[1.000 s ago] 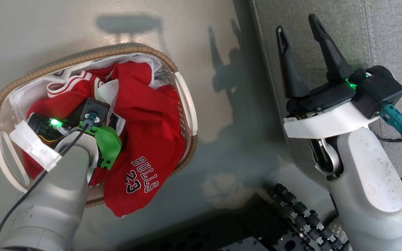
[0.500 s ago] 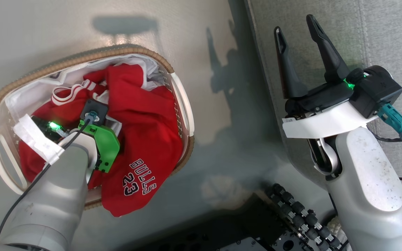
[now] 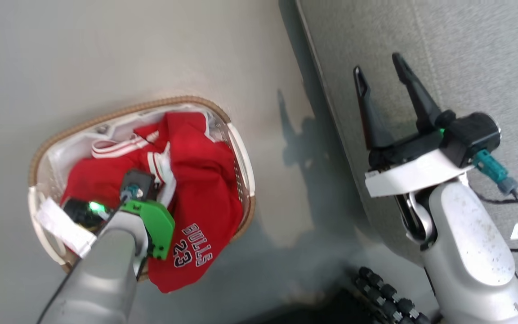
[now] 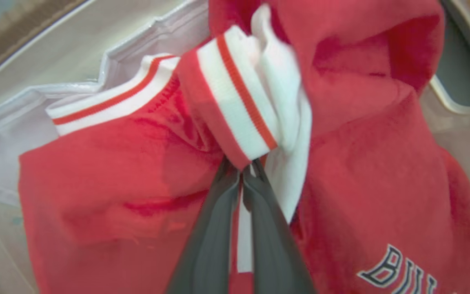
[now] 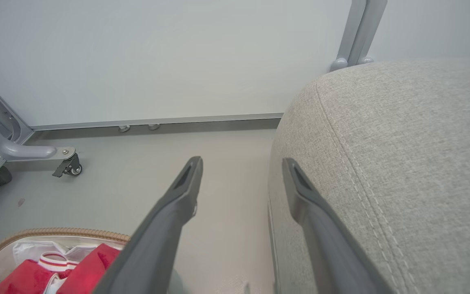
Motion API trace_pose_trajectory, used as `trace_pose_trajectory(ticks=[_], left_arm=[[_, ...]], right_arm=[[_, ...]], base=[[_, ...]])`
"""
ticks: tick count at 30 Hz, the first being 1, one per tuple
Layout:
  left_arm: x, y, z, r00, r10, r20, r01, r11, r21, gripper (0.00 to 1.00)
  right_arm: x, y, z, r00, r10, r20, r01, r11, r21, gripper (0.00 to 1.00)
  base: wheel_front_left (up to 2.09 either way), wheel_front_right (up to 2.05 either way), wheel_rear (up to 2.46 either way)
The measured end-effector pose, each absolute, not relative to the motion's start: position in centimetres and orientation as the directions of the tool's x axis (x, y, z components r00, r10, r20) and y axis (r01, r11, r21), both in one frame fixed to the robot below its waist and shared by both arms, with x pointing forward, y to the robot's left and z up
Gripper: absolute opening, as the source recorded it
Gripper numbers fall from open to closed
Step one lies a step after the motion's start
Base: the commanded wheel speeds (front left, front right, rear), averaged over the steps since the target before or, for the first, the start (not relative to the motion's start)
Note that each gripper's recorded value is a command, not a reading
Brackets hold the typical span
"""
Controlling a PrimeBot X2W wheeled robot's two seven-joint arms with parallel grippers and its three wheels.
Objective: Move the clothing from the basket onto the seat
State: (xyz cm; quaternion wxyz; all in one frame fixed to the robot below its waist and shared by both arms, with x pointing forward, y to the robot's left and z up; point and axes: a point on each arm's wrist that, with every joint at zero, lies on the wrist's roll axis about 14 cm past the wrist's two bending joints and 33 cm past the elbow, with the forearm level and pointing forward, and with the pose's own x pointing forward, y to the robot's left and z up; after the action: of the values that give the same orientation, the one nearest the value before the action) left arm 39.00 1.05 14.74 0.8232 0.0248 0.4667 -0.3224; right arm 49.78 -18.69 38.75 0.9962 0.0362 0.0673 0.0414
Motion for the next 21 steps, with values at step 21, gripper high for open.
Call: trace_pose_trajectory(ticks=[21], left_arm=[[39.2,1.9,30.5,0.694,-0.507,-0.511,0.443,0.861,-0.252,0.00]], right_arm=[[42.1,-17.1,46.0,0.994,0.098,-0.044,-0.094,0.992,0.088,1.00]], base=[[0.00,0.00,0.00]])
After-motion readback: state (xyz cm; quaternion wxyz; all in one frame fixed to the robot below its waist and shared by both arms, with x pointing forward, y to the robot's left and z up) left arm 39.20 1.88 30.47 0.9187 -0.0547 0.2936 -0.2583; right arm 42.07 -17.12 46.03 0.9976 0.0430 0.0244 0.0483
